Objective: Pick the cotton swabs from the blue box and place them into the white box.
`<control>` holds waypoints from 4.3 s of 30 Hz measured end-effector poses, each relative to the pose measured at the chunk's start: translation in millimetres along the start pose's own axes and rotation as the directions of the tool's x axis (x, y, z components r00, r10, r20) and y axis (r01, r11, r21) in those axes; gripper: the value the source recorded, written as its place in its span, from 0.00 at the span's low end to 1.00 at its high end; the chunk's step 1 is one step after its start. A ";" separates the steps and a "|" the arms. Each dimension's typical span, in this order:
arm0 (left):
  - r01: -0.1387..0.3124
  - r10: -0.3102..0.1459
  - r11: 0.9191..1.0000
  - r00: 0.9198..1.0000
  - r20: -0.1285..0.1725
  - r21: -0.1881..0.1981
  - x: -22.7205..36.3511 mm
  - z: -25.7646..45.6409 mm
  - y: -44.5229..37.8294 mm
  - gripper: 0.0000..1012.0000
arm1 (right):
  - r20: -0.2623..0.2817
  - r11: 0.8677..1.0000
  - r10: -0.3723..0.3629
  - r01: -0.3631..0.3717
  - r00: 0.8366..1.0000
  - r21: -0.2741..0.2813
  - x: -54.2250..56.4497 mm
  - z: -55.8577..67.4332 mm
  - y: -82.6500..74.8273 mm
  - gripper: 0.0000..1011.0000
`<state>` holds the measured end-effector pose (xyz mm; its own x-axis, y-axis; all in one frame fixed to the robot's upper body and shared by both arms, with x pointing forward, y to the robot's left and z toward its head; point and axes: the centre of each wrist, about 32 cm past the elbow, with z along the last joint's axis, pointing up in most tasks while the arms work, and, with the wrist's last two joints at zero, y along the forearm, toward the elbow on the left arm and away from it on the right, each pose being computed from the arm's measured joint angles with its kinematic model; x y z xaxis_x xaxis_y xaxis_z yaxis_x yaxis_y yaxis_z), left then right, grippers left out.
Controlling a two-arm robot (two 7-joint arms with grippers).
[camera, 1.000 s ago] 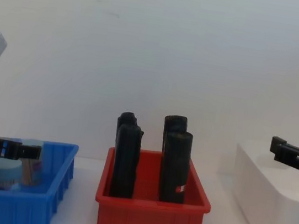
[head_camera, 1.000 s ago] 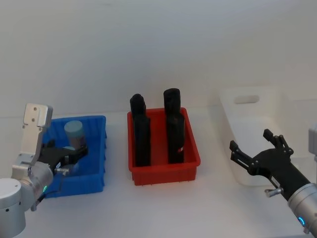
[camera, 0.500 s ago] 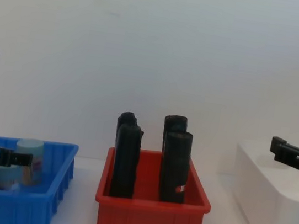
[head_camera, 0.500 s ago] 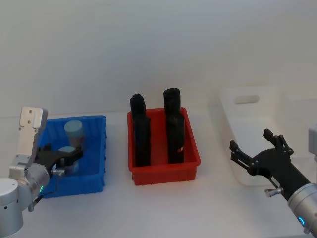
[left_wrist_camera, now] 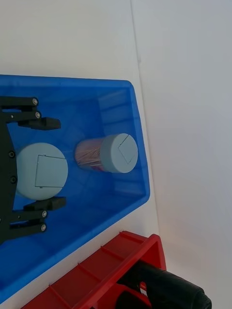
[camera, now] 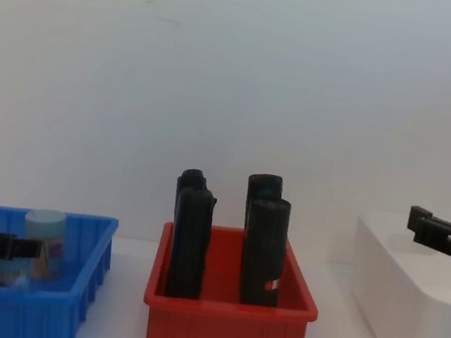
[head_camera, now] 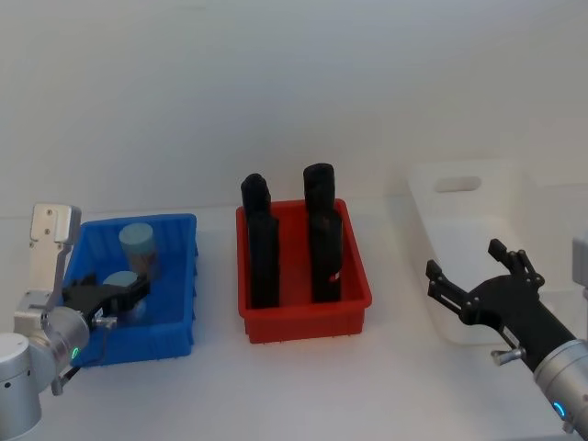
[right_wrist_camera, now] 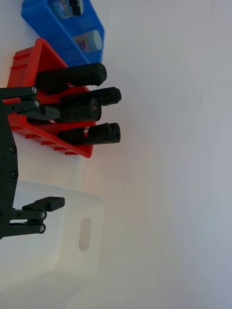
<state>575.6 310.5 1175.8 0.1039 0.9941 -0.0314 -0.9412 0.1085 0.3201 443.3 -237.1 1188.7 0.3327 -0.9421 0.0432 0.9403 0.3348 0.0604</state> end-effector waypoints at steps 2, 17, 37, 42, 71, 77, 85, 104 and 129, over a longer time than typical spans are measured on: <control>0.003 -0.003 1.000 1.000 -0.006 -0.001 0.6 -0.4 -0.5 0.86 | 0.000 1.000 0.000 0.000 1.000 0.000 0.0 0.0 0.0 0.99; 0.021 -0.021 0.999 1.000 -0.002 -0.026 0.3 4.1 0.5 0.65 | 0.000 1.000 0.000 0.000 1.000 0.000 0.0 0.0 0.0 0.99; 0.193 -0.175 0.972 0.976 0.133 -0.135 -19.2 56.1 24.4 0.65 | 0.000 1.000 0.000 0.000 1.000 0.000 0.0 0.0 0.0 0.99; 0.253 -0.230 0.958 0.959 0.163 -0.137 -24.8 70.4 30.2 0.65 | 0.000 1.000 0.000 0.000 1.000 0.000 0.0 0.0 0.0 0.99; 0.629 -0.585 0.775 0.753 0.300 -0.068 -59.7 139.8 49.5 0.65 | 0.000 1.000 0.000 0.000 1.000 0.000 0.0 0.0 0.0 0.99; 0.666 -0.620 0.744 0.718 0.317 -0.051 -64.1 146.5 50.9 0.65 | 0.000 1.000 0.000 0.000 1.000 0.000 0.0 0.0 0.0 0.99; 0.691 -0.644 0.722 0.691 0.328 -0.037 -67.2 151.2 51.9 0.65 | 0.000 1.000 0.000 0.000 1.000 0.000 0.0 0.0 0.0 0.99; 0.714 -0.667 0.700 0.664 0.338 -0.024 -70.1 155.4 52.9 0.65 | 0.017 0.998 0.069 -0.069 0.997 0.002 1.5 5.2 4.7 0.99; 0.719 -0.671 0.695 0.659 0.340 -0.021 -70.8 156.4 53.2 0.65 | 0.087 0.933 0.359 -0.361 0.929 0.004 -18.2 32.1 54.5 0.99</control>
<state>568.6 245.3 1343.2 0.8095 0.5808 0.0863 -0.5860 0.7901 0.1796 486.2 -201.1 1223.2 0.6405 -0.7535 0.1483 0.7569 0.6520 0.0443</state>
